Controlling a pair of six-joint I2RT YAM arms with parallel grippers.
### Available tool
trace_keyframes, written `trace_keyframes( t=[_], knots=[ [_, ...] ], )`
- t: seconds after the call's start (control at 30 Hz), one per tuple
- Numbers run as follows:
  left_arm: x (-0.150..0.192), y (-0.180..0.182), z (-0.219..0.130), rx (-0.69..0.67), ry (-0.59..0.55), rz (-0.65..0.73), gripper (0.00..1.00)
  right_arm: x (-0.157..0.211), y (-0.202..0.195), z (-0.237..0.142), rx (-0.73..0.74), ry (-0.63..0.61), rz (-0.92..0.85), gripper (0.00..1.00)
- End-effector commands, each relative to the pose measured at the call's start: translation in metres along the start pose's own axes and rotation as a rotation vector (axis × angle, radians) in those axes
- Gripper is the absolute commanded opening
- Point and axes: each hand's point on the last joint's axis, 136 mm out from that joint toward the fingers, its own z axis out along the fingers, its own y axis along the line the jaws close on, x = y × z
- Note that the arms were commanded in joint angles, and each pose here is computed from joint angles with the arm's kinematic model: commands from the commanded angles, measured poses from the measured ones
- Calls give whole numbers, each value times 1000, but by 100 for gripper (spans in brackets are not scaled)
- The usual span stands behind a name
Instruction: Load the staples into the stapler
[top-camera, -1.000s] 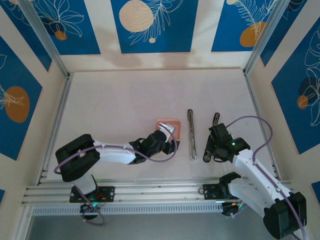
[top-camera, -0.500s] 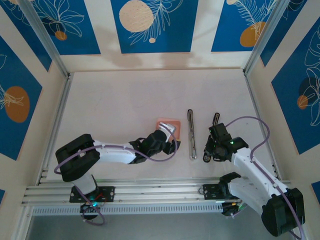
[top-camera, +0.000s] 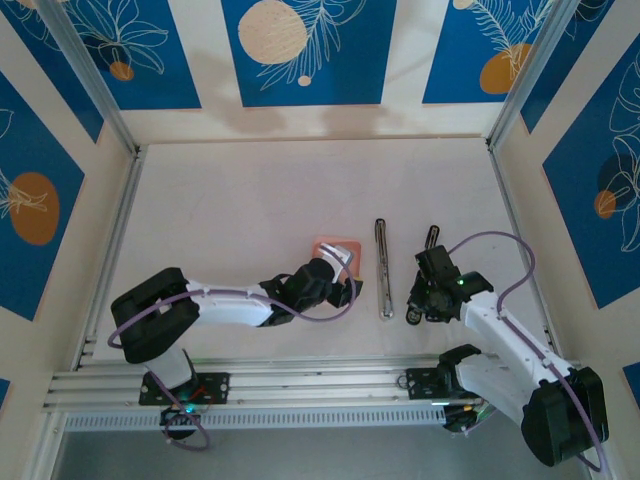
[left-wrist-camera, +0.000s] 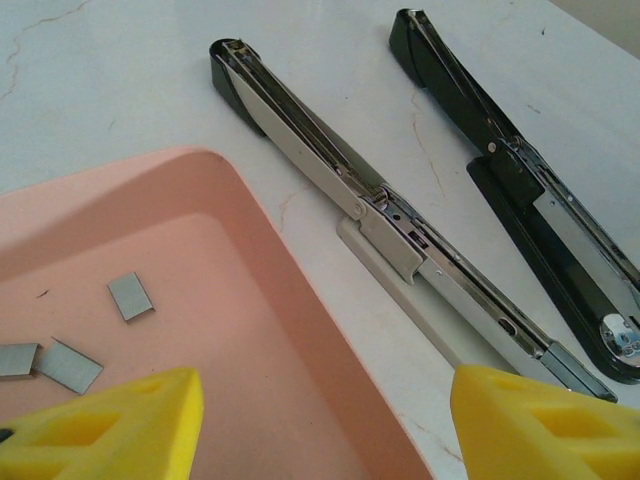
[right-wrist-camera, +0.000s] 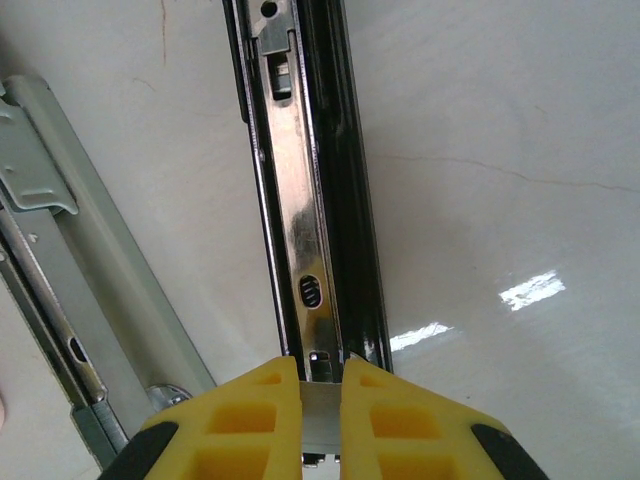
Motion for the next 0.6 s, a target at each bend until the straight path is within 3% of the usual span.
trace_keyframes(
  t=[0.0,0.57],
  knots=[
    [-3,-1,5,8,11,-7,66,1,-3,-2,27,8,-16,13],
    [1,1,5,2,24,-4,66,5,-5,-6,70,6,-41,13]
  ],
)
